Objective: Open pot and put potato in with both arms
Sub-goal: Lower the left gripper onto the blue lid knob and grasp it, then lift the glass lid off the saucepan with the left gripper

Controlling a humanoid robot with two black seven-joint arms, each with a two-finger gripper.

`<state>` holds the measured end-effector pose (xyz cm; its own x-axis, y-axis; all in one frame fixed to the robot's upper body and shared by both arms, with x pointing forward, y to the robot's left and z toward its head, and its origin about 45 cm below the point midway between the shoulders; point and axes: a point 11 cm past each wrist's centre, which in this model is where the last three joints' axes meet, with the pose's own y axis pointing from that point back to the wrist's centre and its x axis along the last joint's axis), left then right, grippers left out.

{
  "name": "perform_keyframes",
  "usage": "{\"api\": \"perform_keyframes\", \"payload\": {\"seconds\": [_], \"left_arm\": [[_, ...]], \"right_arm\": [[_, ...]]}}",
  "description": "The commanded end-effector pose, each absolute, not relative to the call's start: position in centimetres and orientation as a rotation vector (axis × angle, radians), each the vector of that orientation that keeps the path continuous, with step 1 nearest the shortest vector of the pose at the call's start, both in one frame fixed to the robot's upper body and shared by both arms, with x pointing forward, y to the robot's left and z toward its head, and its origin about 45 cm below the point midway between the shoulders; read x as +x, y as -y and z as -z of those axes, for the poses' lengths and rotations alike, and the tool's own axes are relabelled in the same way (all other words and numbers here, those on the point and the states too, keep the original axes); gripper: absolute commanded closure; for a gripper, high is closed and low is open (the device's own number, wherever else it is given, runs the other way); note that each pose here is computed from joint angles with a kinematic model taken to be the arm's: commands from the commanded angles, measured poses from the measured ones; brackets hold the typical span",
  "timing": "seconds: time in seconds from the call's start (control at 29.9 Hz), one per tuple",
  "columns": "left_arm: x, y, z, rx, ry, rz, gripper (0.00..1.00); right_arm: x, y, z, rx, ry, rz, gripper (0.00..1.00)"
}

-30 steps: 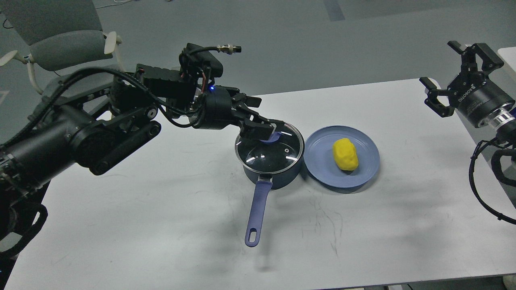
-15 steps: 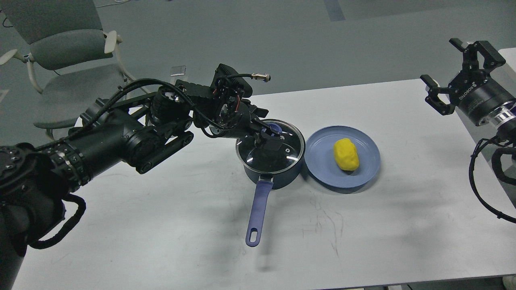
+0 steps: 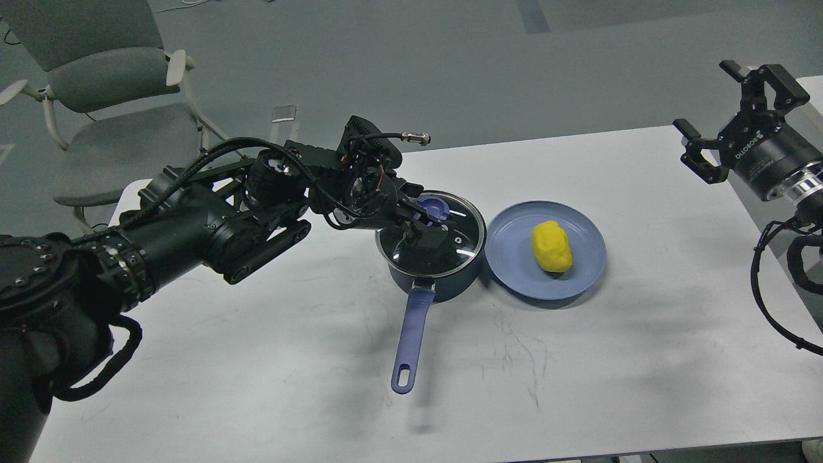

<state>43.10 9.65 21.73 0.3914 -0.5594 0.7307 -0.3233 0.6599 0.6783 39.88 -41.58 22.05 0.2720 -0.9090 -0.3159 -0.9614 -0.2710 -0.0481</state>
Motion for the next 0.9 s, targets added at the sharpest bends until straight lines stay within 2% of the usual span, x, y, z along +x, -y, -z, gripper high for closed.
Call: {"api": "perform_keyframes", "payload": {"seconds": [0.0,0.07,0.1,0.2,0.43,0.6,0.74,0.87], "left_arm": [[43.1,-9.6,-21.8,0.887,1.200,0.175,0.33],[43.1,-9.6,-21.8,0.887,1.202,0.174,0.37],[43.1,-9.6,-21.8,0.887,1.202,0.174,0.45],[43.2,-9.6,-21.9,0.887,1.203,0.174,0.55],[43.0,-8.9,-22.8,0.867,1.224,0.185,0.55],[43.6,-8.5,-26.3,0.853,1.285,0.181,0.55],[44.1,-10.1,-28.5,0.864,1.319,0.160,0.55],[44.9,-14.8,-29.6,0.927,1.307,0.106,0.55]], "right_arm": [[39.9,41.6,-22.0,-2.312,-1.736,-0.332,0.00],[39.9,41.6,-22.0,-2.312,-1.736,-0.332,0.00],[39.9,41.6,-22.0,-2.312,-1.736,-0.332,0.00],[39.9,41.6,-22.0,-2.312,-1.736,-0.332,0.00],[39.9,41.6,-22.1,-2.312,-1.738,-0.331,0.00],[39.9,41.6,-22.1,-2.312,-1.736,-0.329,0.00],[39.9,41.7,-22.2,-2.312,-1.737,-0.326,0.00],[40.1,41.8,-22.6,-2.312,-1.737,-0.315,0.00]]}}
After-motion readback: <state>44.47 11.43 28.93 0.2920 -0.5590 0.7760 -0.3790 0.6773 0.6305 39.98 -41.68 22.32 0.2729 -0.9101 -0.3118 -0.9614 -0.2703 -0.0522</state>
